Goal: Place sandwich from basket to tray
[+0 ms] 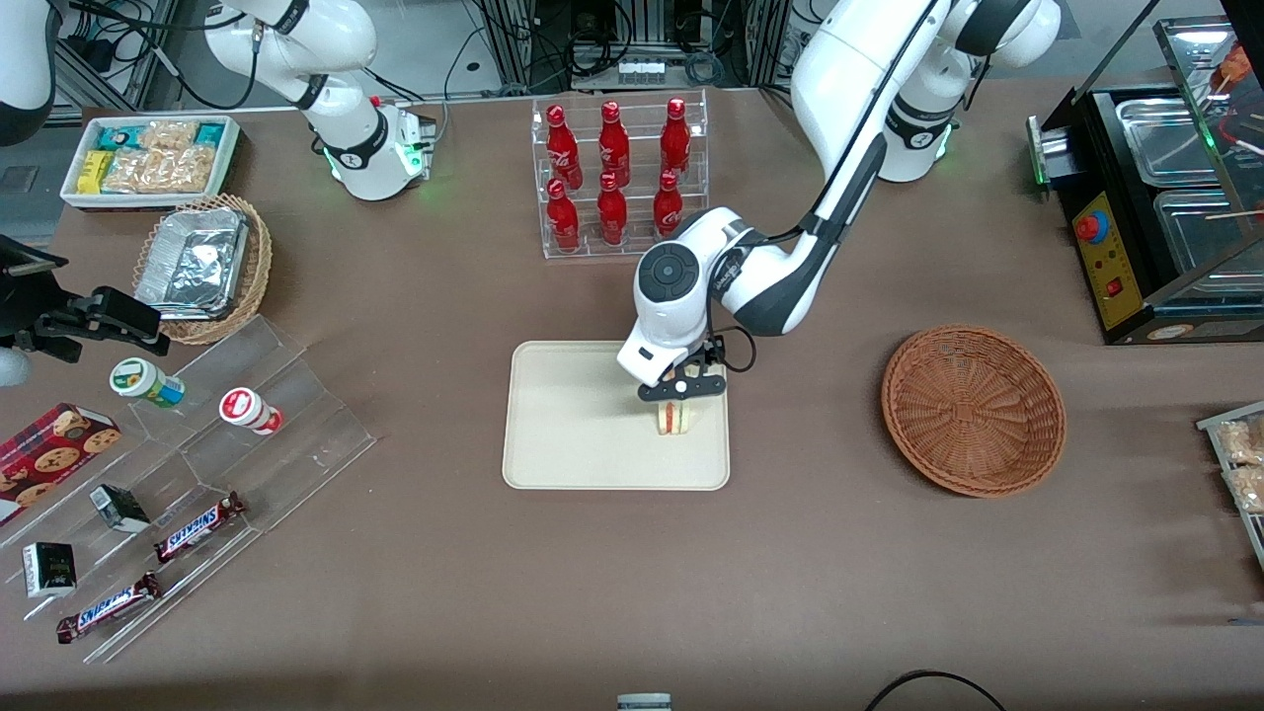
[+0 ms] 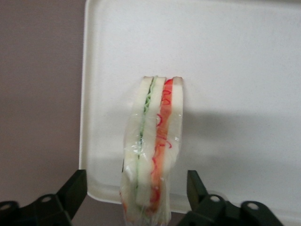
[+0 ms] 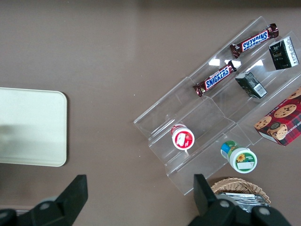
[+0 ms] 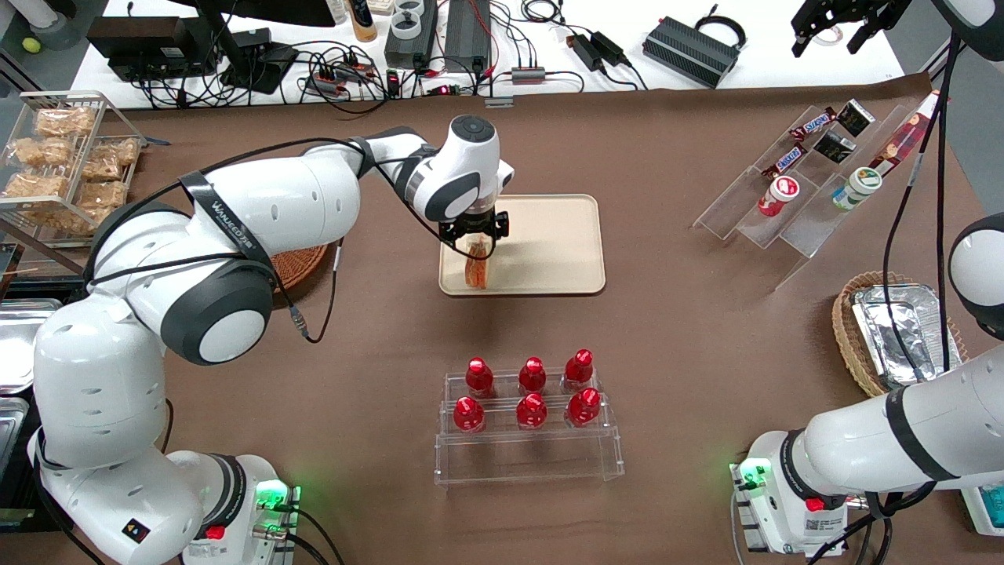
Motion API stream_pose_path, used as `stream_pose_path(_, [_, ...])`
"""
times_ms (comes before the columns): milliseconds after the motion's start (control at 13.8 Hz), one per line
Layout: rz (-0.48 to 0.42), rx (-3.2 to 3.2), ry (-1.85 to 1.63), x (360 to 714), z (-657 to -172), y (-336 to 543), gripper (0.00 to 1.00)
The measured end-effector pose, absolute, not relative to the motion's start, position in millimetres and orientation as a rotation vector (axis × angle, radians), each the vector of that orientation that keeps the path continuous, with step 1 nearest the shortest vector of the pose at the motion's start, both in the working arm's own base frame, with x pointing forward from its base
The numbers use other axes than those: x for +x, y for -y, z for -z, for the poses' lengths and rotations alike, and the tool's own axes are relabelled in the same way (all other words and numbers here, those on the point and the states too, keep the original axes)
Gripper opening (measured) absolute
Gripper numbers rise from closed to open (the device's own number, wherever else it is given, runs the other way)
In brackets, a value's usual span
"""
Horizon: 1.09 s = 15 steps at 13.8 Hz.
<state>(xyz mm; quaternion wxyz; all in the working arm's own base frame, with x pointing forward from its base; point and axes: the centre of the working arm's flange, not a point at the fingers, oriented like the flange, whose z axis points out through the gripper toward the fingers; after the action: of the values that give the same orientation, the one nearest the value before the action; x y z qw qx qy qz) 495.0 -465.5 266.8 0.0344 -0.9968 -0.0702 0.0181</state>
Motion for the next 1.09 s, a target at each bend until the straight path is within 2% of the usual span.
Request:
stream_pose_path(436, [0.024, -3.029, 0.423, 508, -411, 417, 1.0])
stream_pose_path(655, [0.01, -2.978, 0.505, 502, -478, 374, 1.0])
stream_pose_path(873, [0.033, -2.973, 0.577, 500, -554, 309, 1.0])
stream_pose_path(1091, [-0.002, -2.984, 0.532, 493, -605, 242, 1.0])
